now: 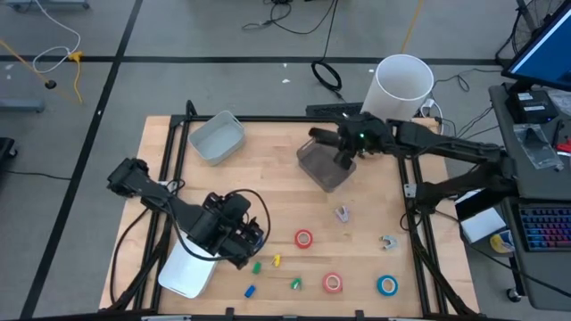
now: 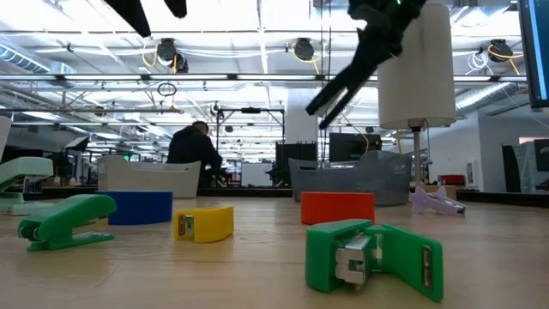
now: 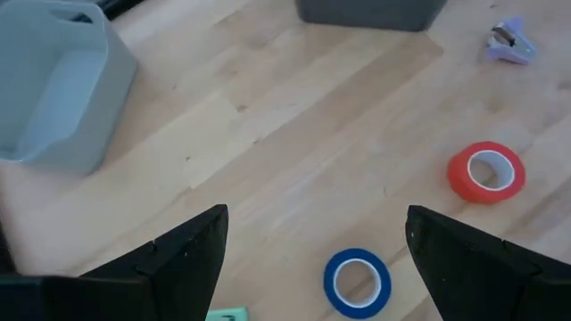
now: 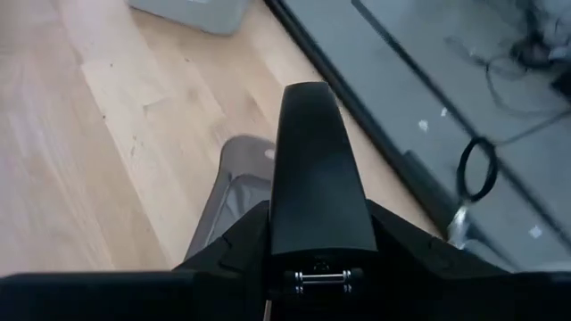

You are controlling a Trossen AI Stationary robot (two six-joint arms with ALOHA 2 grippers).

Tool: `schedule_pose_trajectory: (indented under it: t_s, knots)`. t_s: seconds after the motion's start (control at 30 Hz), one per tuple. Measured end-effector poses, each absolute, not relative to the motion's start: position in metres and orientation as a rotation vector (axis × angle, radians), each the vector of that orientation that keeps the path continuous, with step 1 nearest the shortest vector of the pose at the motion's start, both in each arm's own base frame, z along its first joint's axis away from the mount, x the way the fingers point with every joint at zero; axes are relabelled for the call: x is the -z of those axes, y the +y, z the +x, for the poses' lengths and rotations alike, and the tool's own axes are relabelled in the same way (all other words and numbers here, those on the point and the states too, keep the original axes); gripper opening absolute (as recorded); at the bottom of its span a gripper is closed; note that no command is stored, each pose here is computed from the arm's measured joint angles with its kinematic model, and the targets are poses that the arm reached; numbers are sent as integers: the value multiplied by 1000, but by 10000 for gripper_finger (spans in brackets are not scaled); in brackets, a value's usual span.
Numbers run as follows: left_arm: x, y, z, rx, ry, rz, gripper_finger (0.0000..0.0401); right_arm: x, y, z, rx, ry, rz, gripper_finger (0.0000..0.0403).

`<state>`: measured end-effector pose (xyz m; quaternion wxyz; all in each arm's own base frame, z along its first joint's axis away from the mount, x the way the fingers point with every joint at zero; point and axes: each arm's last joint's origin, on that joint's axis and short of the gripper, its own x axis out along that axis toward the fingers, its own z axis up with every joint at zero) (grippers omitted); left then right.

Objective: Pick and place Stapler, Stapler remover, tape
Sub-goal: Put the large black stapler into the black bin

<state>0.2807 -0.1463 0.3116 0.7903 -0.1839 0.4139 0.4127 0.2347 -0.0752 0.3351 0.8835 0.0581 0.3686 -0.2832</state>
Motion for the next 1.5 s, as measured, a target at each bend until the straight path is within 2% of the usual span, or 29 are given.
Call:
schedule_pose_trajectory:
  t_s: [0.37, 0.53, 0.87, 1.5]
  knots:
    - [-293, -148, 287, -865, 871, -447, 340, -254, -71, 214, 712, 578, 302, 136]
    - [-293, -144, 289, -875, 869, -453, 340, -227, -69, 208, 728, 597, 347, 136]
    - [-294, -135, 302, -821, 875, -440, 340, -218, -71, 207, 771, 542, 336, 136]
    - [-294, -131, 307, -802, 865, -440, 340, -188, -75, 223, 778, 597, 398, 136]
